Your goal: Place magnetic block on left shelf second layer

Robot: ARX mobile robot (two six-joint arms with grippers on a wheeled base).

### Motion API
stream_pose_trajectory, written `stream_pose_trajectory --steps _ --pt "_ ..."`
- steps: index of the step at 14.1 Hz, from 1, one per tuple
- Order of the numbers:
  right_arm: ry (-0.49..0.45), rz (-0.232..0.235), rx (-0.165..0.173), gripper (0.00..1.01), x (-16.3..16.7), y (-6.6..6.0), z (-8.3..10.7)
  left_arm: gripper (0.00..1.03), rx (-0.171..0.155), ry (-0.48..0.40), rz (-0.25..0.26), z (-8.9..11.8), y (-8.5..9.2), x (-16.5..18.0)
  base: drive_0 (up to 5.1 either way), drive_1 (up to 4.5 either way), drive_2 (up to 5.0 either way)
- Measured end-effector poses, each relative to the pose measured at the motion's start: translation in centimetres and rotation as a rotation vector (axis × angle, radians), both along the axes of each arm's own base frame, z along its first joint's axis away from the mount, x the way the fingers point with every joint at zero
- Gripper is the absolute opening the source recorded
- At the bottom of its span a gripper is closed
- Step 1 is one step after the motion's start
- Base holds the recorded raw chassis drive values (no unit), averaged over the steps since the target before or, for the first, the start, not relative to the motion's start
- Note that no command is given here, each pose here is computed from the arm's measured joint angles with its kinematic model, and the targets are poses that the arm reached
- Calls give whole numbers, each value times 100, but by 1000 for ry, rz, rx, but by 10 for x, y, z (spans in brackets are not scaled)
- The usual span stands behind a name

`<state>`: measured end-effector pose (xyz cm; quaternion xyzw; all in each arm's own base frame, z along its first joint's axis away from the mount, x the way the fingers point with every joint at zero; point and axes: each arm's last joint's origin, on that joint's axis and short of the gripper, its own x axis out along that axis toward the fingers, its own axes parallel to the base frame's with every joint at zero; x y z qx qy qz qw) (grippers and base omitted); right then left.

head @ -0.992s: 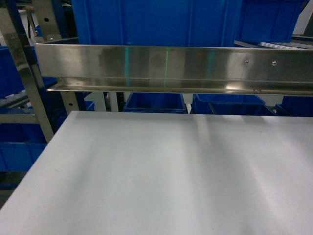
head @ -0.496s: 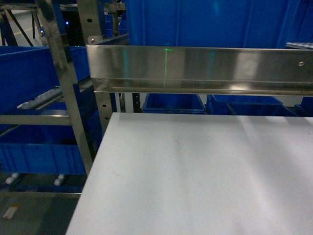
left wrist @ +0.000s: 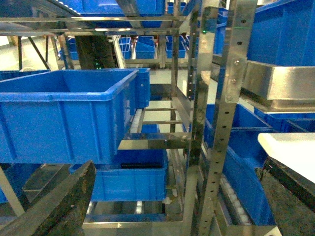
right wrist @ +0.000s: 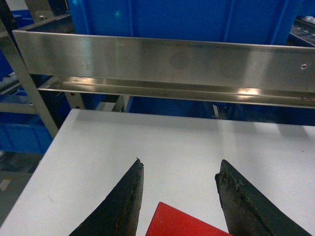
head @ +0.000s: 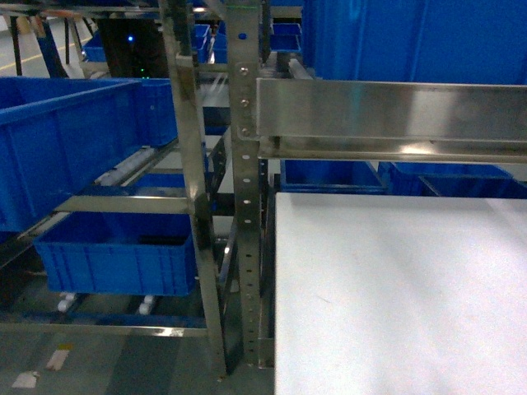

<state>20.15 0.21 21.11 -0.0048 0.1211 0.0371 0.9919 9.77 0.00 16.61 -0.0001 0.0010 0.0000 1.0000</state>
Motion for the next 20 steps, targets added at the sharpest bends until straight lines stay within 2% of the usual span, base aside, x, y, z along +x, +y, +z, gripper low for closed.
stream_pose_trajectory --steps 20 --pt "-2 0 0 41 -1 0 0 98 0 2 1 0 0 0 -499 246 246"
